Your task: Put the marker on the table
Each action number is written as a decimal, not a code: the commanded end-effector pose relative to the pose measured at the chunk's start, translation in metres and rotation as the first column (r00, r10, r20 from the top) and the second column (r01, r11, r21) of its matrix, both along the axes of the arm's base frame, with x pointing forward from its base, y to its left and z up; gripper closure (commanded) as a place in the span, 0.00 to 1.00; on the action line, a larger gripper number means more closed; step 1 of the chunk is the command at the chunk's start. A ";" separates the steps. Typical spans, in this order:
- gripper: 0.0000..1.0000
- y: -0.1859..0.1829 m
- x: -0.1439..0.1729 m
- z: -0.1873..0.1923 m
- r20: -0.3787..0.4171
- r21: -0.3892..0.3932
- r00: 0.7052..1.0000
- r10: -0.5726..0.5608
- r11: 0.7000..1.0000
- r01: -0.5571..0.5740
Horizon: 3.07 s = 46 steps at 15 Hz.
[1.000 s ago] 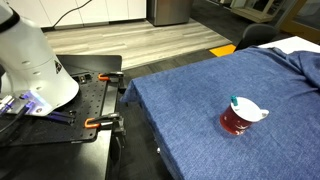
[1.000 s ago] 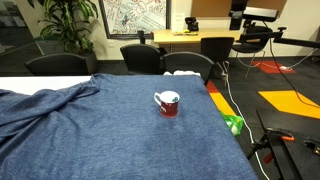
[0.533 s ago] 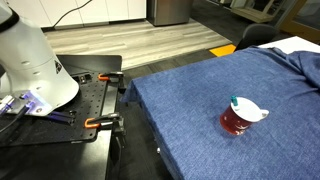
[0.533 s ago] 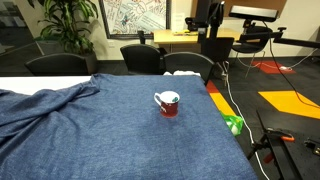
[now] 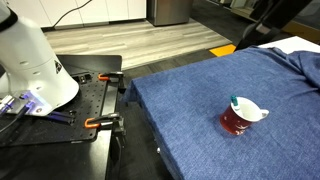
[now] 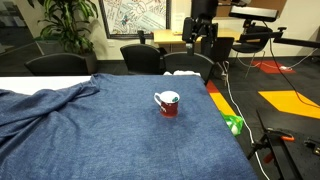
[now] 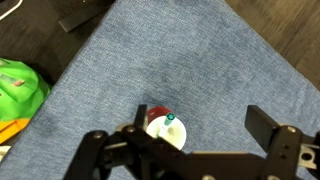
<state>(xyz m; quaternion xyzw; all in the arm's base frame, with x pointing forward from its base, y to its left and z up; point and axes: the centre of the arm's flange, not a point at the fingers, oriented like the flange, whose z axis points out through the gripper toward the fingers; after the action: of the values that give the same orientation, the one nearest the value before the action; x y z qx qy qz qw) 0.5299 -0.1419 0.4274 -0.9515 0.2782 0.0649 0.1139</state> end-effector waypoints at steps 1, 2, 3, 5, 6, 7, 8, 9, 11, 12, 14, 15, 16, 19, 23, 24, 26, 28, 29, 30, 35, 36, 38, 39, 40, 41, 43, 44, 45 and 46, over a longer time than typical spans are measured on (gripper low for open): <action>0.00 -0.018 0.013 -0.016 -0.021 0.028 0.995 -0.101 0.994 0.101; 0.00 -0.023 0.014 -0.024 -0.033 0.036 0.993 -0.116 0.992 0.117; 0.00 -0.028 0.015 -0.030 -0.046 0.037 0.990 -0.134 0.990 0.136; 0.00 -0.037 0.015 -0.044 -0.065 0.045 0.986 -0.155 0.986 0.158; 0.00 -0.041 0.014 -0.050 -0.075 0.049 0.983 -0.165 0.984 0.169; 0.00 -0.045 0.014 -0.056 -0.083 0.052 0.982 -0.172 0.983 0.177; 0.00 -0.049 0.013 -0.063 -0.093 0.059 0.980 -0.176 0.982 0.182; 0.00 -0.052 0.013 -0.068 -0.101 0.070 0.980 -0.172 0.981 0.180; 0.00 -0.047 0.005 -0.070 -0.109 0.059 0.983 -0.149 0.986 0.156; 0.00 -0.048 0.005 -0.075 -0.116 0.060 0.982 -0.150 0.986 0.158; 0.00 -0.047 0.005 -0.077 -0.119 0.060 0.982 -0.150 0.986 0.158; 0.00 -0.047 0.005 -0.076 -0.119 0.060 0.982 -0.149 0.986 0.157; 0.00 -0.047 0.005 -0.076 -0.119 0.060 0.982 -0.149 0.986 0.157; 0.00 -0.049 0.010 -0.079 -0.124 0.077 0.980 -0.156 0.983 0.166; 0.00 -0.046 0.024 -0.096 -0.151 0.104 0.975 -0.165 0.978 0.181; 0.00 -0.046 0.028 -0.100 -0.154 0.114 0.973 -0.171 0.975 0.190; 0.00 -0.046 0.036 -0.111 -0.159 0.132 0.969 -0.188 0.969 0.209; 0.00 -0.048 0.043 -0.120 -0.164 0.151 0.961 -0.222 0.957 0.246; 0.00 -0.050 0.045 -0.125 -0.177 0.157 0.952 -0.249 0.948 0.277; 0.00 -0.052 0.048 -0.129 -0.182 0.161 0.947 -0.266 0.942 0.296; 0.00 -0.059 0.056 -0.149 -0.190 0.182 0.925 -0.330 0.914 0.363; 0.00 -0.061 0.057 -0.152 -0.193 0.181 0.920 -0.341 0.909 0.374; 0.00 -0.067 0.058 -0.160 -0.191 0.172 0.913 -0.360 0.904 0.392; 0.00 -0.069 0.059 -0.165 -0.187 0.165 0.912 -0.365 0.904 0.395; 0.00 -0.071 0.059 -0.169 -0.185 0.155 0.909 -0.373 0.903 0.402; 0.00 -0.073 0.060 -0.173 -0.181 0.147 0.909 -0.376 0.903 0.403; 0.10 -0.075 0.062 -0.181 -0.175 0.133 0.907 -0.383 0.904 0.407; 0.18 -0.075 0.064 -0.185 -0.172 0.127 0.906 -0.387 0.903 0.410; 0.26 -0.075 0.065 -0.188 -0.170 0.122 0.905 -0.391 0.903 0.413; 0.34 -0.075 0.066 -0.190 -0.169 0.117 0.903 -0.396 0.901 0.417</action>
<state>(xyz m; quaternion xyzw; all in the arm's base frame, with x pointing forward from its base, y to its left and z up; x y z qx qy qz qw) 0.5848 -0.2158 0.2403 -0.8609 0.4556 0.1353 0.1814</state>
